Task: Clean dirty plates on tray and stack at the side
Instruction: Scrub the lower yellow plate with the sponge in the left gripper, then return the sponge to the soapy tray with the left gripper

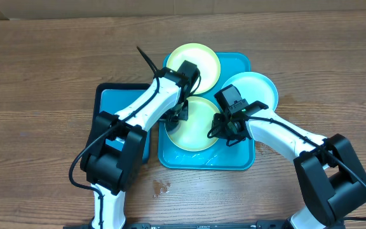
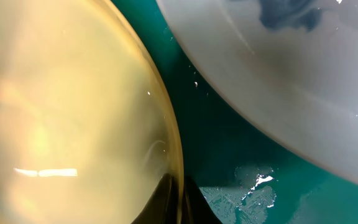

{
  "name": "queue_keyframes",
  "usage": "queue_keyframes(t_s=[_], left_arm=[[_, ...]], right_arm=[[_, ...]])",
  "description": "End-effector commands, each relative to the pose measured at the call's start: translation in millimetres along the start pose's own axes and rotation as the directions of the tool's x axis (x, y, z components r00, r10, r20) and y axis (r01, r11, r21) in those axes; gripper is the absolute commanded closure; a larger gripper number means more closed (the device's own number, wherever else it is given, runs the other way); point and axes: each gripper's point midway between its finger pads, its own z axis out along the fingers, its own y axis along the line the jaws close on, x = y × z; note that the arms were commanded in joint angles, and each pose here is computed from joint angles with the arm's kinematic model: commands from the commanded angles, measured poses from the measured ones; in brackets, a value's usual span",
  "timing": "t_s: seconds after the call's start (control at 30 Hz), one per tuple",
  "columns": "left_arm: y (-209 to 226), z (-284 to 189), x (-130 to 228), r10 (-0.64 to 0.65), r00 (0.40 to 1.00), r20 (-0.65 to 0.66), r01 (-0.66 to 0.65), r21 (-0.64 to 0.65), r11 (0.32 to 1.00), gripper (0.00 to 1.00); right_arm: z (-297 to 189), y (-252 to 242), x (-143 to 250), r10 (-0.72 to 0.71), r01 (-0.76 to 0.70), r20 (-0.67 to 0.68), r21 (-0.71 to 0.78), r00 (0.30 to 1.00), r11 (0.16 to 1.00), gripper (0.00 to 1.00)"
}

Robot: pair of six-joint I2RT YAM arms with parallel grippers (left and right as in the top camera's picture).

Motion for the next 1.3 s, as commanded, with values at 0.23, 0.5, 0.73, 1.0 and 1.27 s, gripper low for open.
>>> queue_keyframes(t_s=[0.23,0.5,0.73,1.0,1.27], left_arm=[[17,-50,-33,-0.069,0.994,0.085,0.071,-0.021,0.997,0.96],[56,-144,-34,-0.125,0.963,0.24,0.112,0.067,0.991,0.96],[137,-142,-14,-0.245,0.958,0.15,0.247,0.002,0.969,0.96],[132,-32,22,-0.266,0.961,-0.074,0.274,0.142,0.951,0.96],[130,1,27,-0.276,0.96,-0.05,0.281,0.14,0.95,0.65]], right_arm=[[9,-19,7,-0.025,0.026,-0.017,0.086,1.0,0.996,0.96],[9,-22,10,-0.027,0.03,-0.028,0.094,0.999,0.995,0.96],[9,-23,12,-0.029,0.033,-0.036,0.1,0.999,0.994,0.96],[9,-23,12,-0.029,0.033,-0.037,0.1,0.999,0.994,0.96],[9,-24,13,-0.029,0.033,-0.041,0.104,0.999,0.994,0.96]])
